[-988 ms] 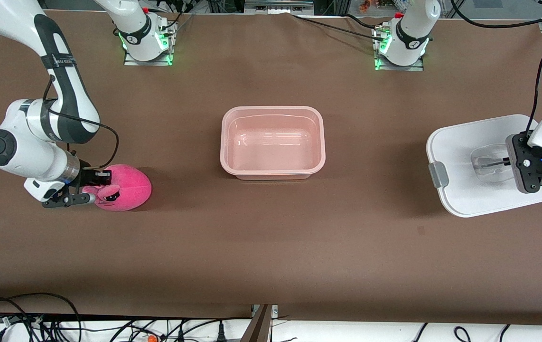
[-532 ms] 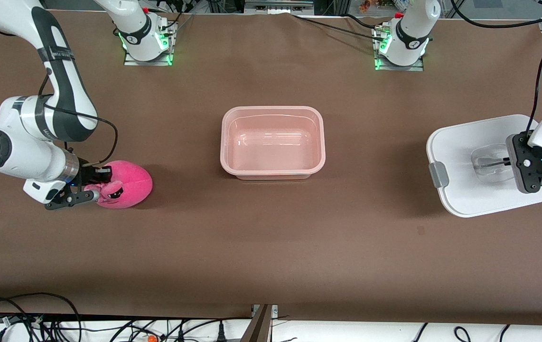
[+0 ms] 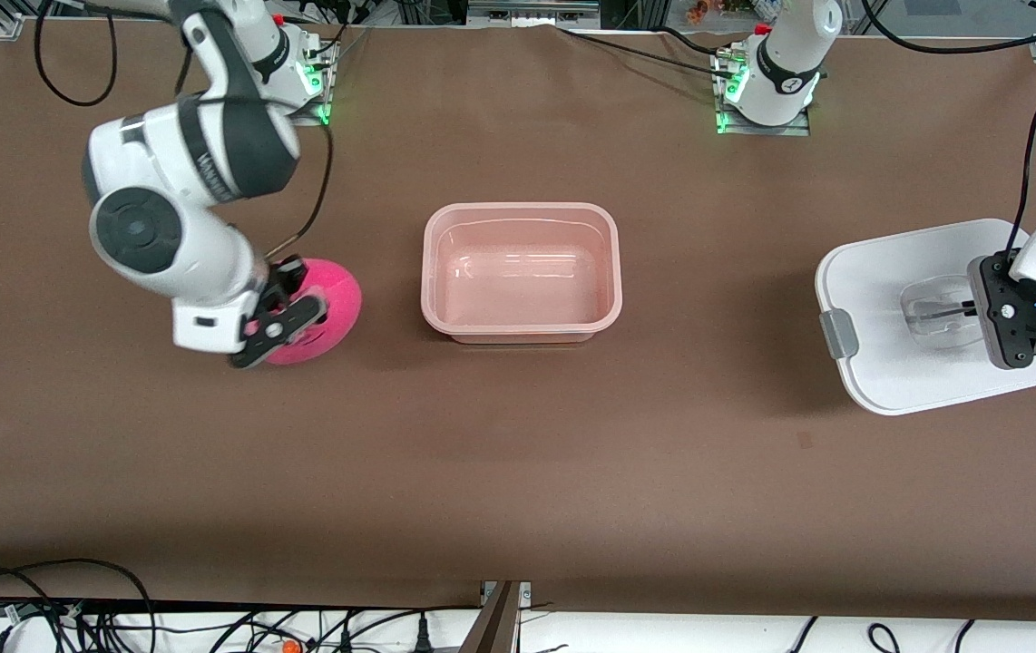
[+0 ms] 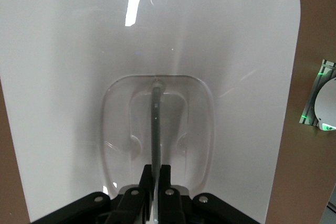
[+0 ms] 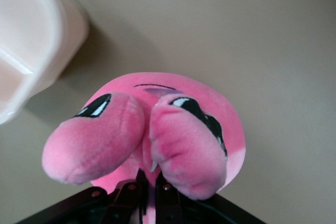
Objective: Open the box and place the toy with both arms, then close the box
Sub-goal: 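Carry the pink toy into the open box and release it with the right gripper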
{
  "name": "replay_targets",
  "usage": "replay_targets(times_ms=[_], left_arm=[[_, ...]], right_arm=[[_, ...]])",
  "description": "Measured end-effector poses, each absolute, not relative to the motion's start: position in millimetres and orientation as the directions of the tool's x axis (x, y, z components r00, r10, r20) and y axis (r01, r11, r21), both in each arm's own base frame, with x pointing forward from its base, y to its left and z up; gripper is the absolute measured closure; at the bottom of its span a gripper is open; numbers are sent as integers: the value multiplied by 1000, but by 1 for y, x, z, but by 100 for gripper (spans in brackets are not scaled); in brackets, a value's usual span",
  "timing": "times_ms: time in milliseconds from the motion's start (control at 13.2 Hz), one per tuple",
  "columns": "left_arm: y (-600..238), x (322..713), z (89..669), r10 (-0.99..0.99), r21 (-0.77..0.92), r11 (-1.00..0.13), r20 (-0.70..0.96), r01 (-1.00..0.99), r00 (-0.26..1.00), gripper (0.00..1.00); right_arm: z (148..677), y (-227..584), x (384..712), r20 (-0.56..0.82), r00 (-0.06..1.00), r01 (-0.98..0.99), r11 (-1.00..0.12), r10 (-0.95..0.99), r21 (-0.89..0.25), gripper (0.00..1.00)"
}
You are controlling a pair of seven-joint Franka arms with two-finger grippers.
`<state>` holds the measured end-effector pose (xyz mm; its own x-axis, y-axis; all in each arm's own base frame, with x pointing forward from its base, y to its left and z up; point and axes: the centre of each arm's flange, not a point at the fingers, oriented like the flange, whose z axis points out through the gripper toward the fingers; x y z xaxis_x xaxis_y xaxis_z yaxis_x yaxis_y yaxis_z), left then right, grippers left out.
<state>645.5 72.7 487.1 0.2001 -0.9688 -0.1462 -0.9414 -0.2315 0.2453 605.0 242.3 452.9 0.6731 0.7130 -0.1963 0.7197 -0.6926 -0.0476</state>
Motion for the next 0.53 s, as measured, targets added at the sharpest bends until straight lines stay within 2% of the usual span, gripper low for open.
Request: replay_targets(times_ms=[304,532], left_arm=[[73,645,487,-969,245,-232,-146,-941,201,93],[73,645,487,-969,245,-232,-146,-941,201,93]], right_arm=[[496,331,574,-171,410,902,-426,896,-72,92],[492,386,568,-135,225,969,-237,965,-76,92]])
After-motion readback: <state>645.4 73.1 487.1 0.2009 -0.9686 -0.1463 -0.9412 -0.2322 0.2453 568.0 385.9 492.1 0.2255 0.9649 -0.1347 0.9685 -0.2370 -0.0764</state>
